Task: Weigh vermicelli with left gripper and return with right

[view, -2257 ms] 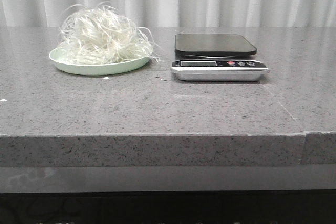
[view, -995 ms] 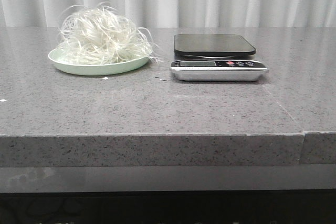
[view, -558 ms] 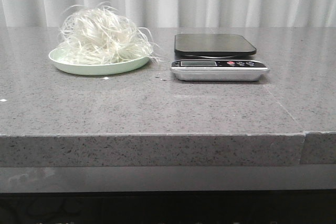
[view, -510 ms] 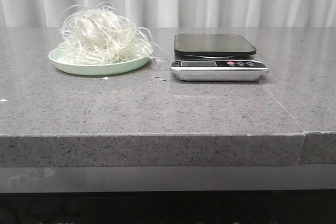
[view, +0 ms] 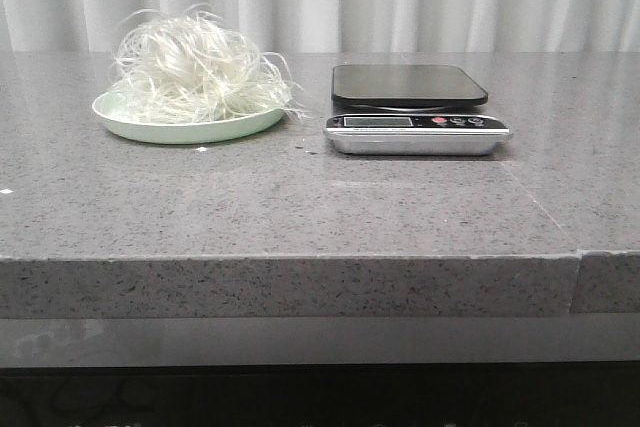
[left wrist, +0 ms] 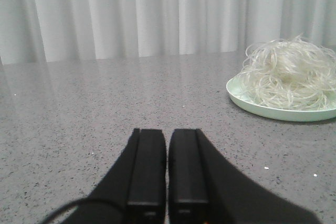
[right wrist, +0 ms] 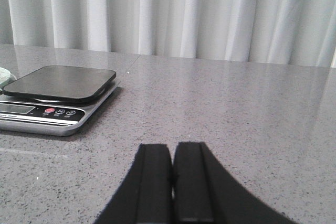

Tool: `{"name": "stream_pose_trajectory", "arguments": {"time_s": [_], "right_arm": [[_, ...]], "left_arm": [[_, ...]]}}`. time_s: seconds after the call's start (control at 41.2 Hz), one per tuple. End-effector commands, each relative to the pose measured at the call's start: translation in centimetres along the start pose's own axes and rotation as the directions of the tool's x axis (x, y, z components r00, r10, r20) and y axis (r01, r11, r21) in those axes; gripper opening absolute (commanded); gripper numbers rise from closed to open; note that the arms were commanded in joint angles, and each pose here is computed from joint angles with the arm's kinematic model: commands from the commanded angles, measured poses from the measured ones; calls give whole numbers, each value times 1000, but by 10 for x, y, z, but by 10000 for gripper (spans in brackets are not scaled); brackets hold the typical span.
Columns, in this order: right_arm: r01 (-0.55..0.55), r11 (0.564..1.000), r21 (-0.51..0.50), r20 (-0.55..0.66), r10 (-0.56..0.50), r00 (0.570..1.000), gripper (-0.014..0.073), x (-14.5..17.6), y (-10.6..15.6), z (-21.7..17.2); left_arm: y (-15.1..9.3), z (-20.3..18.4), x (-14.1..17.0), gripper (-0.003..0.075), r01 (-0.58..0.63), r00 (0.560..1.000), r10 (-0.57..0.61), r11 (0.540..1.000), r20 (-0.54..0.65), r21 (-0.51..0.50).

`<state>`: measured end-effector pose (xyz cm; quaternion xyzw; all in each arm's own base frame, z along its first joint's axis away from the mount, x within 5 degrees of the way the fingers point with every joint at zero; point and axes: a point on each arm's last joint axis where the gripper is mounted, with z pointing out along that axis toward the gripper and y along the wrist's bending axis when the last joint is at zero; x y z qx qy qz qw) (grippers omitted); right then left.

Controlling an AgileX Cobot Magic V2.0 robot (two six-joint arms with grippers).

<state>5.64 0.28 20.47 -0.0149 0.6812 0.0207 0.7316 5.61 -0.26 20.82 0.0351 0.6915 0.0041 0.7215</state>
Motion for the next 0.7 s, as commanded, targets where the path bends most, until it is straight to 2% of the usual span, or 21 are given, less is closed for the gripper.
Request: {"name": "stream_pose_trajectory", "arguments": {"time_s": [0.0,0.68], "right_arm": [[17,1000,13,110,-18,994,159,-11,-1,-2],[18,999,28,107,-20,994,159,-11,-1,-2]], "left_arm": [[1,-2,-6,142,19,996,-18,1000,89,-9],[1,-2,-6,142,19,996,-18,1000,89,-9]]}}
